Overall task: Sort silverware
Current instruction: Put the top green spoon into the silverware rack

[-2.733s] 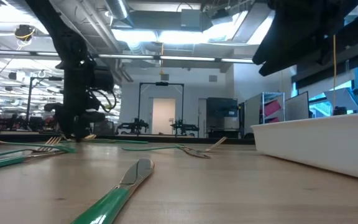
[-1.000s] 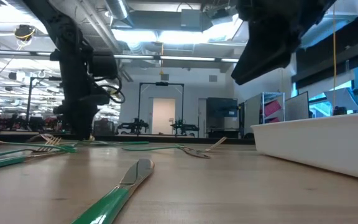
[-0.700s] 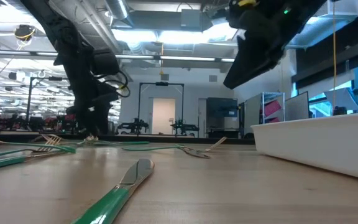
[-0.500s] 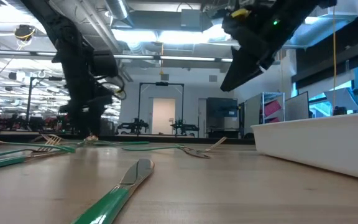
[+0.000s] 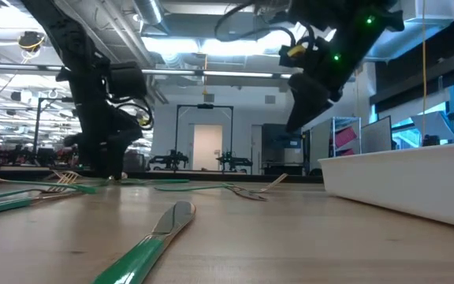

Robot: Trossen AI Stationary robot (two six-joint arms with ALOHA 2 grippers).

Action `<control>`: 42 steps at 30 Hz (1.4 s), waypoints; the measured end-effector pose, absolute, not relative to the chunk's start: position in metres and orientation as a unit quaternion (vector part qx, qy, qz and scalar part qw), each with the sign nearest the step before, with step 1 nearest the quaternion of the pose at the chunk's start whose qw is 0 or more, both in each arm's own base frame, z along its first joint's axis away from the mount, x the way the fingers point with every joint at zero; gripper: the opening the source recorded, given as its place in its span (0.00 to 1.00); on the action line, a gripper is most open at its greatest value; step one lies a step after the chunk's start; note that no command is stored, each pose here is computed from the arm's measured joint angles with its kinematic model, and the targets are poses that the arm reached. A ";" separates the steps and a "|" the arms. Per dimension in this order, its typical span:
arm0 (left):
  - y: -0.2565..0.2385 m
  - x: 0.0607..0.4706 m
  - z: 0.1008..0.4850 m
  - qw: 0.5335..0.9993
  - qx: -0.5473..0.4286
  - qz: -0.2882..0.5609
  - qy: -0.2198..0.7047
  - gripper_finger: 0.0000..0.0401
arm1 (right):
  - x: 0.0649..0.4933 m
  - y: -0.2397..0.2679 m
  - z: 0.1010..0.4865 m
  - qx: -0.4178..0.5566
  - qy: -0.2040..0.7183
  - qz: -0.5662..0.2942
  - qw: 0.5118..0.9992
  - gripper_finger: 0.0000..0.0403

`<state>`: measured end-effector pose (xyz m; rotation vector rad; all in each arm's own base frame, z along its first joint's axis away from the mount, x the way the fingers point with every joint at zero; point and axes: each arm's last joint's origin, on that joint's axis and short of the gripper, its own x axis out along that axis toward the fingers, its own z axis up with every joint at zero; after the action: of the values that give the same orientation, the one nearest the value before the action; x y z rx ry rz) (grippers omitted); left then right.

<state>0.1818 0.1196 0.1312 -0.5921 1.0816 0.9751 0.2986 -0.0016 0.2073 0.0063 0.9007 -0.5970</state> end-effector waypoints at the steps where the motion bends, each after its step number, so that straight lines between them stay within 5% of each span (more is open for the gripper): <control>1: 0.122 0.183 0.133 0.710 -0.250 0.442 0.488 0.45 | 0.298 -0.001 0.206 0.001 0.432 -0.284 0.856 0.39; 8: 0.118 0.185 0.168 0.729 -0.208 0.458 0.464 0.45 | 0.297 -0.001 0.205 -0.002 0.436 -0.288 0.853 0.39; 16: 0.097 0.173 0.146 0.709 -0.274 0.462 0.457 0.43 | 0.296 -0.003 0.206 -0.018 0.427 -0.312 0.849 0.39; 26: 0.104 0.173 0.130 0.716 -0.274 0.469 0.439 0.27 | 0.296 -0.003 0.206 -0.029 0.431 -0.308 0.847 0.39; 34: 0.110 0.188 0.130 0.764 -0.269 0.428 0.401 0.03 | 0.287 -0.003 0.203 -0.007 0.460 -0.323 0.827 0.39; 42: 0.120 0.202 0.173 0.865 -0.281 0.320 0.264 0.01 | 0.280 0.010 0.202 0.023 0.481 -0.314 0.818 0.39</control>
<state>0.2019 0.1205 0.1726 -0.5893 0.5532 0.6715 0.2795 0.0099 0.2015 0.0500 1.0259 -0.6700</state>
